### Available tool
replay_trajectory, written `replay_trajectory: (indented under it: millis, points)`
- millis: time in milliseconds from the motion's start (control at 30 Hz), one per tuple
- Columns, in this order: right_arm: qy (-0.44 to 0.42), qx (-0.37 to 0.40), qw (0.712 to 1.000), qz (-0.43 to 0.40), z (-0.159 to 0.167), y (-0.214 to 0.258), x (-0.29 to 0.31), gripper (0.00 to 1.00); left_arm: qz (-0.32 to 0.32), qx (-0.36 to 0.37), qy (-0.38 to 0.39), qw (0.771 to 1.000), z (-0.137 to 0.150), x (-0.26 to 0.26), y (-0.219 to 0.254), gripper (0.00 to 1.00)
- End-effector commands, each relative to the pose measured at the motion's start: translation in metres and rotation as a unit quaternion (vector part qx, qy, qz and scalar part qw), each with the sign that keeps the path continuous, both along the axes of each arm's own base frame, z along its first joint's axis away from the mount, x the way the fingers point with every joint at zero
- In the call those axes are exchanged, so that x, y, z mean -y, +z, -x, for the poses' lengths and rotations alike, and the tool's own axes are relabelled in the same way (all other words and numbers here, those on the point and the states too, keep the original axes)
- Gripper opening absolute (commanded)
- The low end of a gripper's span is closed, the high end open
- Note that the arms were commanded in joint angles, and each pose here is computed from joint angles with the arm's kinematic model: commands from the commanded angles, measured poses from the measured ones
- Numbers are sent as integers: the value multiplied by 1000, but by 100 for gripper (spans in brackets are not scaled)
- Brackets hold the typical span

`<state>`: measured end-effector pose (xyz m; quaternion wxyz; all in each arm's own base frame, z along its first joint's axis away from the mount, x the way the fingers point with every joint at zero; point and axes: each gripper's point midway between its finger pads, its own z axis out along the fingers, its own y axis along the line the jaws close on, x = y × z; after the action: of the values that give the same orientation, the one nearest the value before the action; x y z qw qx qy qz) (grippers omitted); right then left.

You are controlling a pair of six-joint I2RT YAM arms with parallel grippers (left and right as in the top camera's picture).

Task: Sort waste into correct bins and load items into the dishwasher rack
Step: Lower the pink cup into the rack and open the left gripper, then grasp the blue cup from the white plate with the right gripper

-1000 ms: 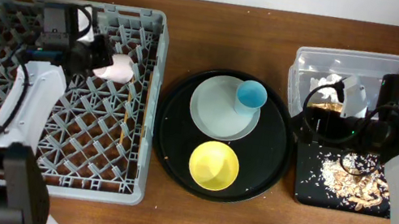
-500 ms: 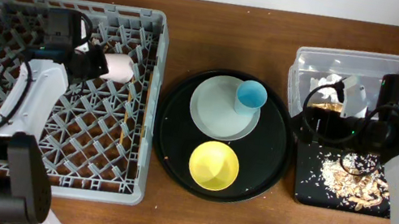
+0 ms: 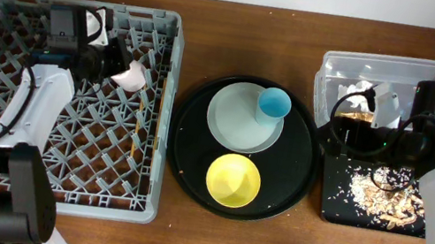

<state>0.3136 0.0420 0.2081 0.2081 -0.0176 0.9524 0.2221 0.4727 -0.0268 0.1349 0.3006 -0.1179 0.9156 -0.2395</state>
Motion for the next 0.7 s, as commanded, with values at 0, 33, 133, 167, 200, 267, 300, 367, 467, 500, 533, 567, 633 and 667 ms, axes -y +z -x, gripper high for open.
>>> replay_trajectory:
  millis: [0, 33, 133, 167, 200, 267, 300, 367, 467, 500, 533, 567, 633, 667]
  points:
    - [0, 1, 1000, 3, 2, -1, 1, 99, 26, 3, -17, 1000, -1, 9, 1, 1]
    - [0, 1, 1000, 3, 2, -1, 1, 99, 26, 13, -18, 999, -3, 10, 7, 1]
    - [0, 1, 1000, 3, 2, -1, 1, 99, 22, 64, -20, 998, 0, 9, 54, 10]
    - [0, 1, 1000, 3, 2, -1, 1, 99, 19, 79, -20, 996, 4, 10, 69, 19]
    - [0, 1, 1000, 3, 2, -1, 1, 99, 17, 95, -21, 995, 7, 10, 83, 33]
    - [0, 1, 1000, 3, 2, -1, 1, 99, 14, 124, -22, 992, 23, 12, 117, 94]
    - [0, 1, 1000, 3, 2, -1, 1, 99, 13, 128, -22, 991, 26, 12, 122, 99]
    - [-1, 22, 1000, 5, -7, 3, 2, 99, 14, 124, -21, 992, 30, 12, 124, 99]
    - [14, 31, 999, -29, -8, 10, -9, 99, 15, 112, -21, 993, 33, 13, 119, 99]
    - [29, 32, 997, -65, -5, 17, -21, 99, 15, 112, -21, 993, 33, 13, 119, 99]
    - [54, 38, 991, -118, -1, 28, -37, 99, 15, 112, -21, 993, 33, 13, 119, 99]
    - [72, 42, 986, -144, 1, 34, -48, 98, 15, 112, -21, 993, 33, 13, 119, 99]
    - [95, 49, 985, -136, 1, 34, -62, 73, 15, 112, -21, 993, 33, 13, 119, 99]
    - [104, 53, 987, -109, -1, 30, -67, 66, 15, 112, -21, 993, 33, 13, 119, 99]
